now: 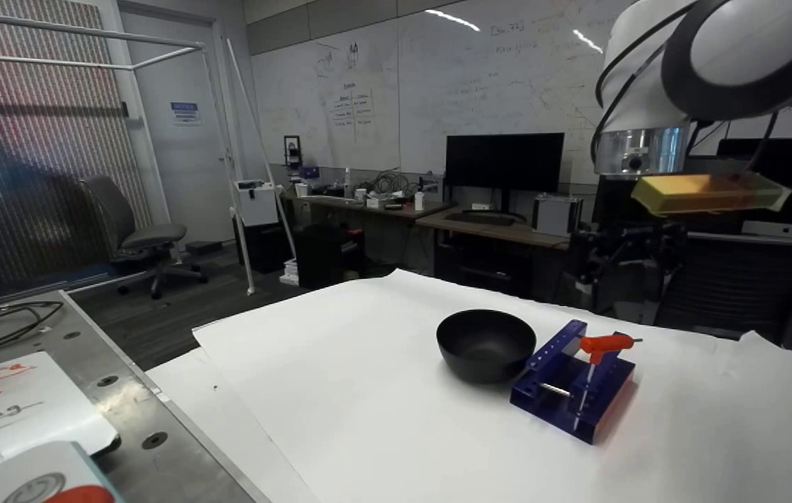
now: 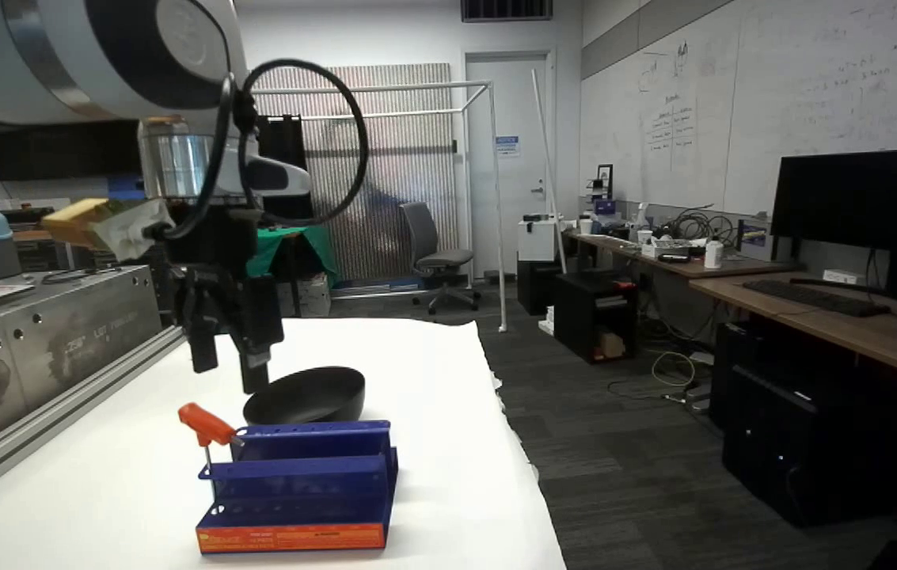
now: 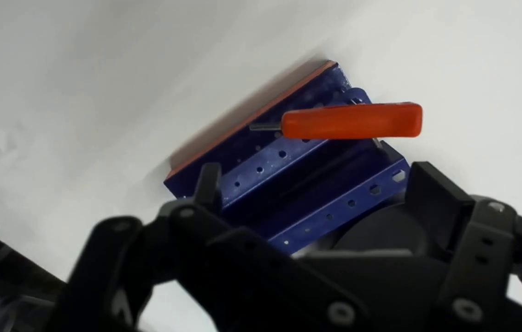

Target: Pick up the wrench from the toolbox and place it inside the black bowl

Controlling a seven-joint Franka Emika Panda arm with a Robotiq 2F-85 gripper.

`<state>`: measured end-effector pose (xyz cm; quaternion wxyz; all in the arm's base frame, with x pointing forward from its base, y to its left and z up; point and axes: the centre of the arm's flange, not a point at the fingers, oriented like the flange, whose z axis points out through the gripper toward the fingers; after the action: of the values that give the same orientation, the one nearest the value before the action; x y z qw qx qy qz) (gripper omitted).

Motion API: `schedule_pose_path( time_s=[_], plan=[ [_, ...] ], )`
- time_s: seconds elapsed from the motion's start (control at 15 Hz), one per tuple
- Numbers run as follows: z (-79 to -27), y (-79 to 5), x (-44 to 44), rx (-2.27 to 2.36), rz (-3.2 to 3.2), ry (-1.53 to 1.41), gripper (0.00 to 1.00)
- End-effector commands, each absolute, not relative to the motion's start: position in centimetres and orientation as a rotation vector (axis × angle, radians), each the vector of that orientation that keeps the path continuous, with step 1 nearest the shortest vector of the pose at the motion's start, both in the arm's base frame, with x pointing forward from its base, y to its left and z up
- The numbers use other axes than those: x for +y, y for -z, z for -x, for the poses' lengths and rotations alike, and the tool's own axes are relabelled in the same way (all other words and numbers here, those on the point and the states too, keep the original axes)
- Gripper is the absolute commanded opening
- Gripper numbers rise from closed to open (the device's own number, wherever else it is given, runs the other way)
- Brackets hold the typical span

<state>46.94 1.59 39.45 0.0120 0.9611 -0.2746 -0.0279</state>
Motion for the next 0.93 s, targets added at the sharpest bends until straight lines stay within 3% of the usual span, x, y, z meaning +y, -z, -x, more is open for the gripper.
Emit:
schedule_pose_path(
  time_s=[0.0, 0.73, 0.8, 0.87],
  plan=[
    [-48.7, -37.3, 1.4, -1.016, -2.958, 0.146, 1.00],
    [-48.0, -34.5, 3.9, -1.057, -3.035, 0.302, 1.00],
    [-48.0, -34.6, 4.2, -1.056, -3.037, 0.294, 0.92],
    [-47.9, -34.8, 4.6, -1.042, -3.040, 0.278, 0.73]
  ],
)
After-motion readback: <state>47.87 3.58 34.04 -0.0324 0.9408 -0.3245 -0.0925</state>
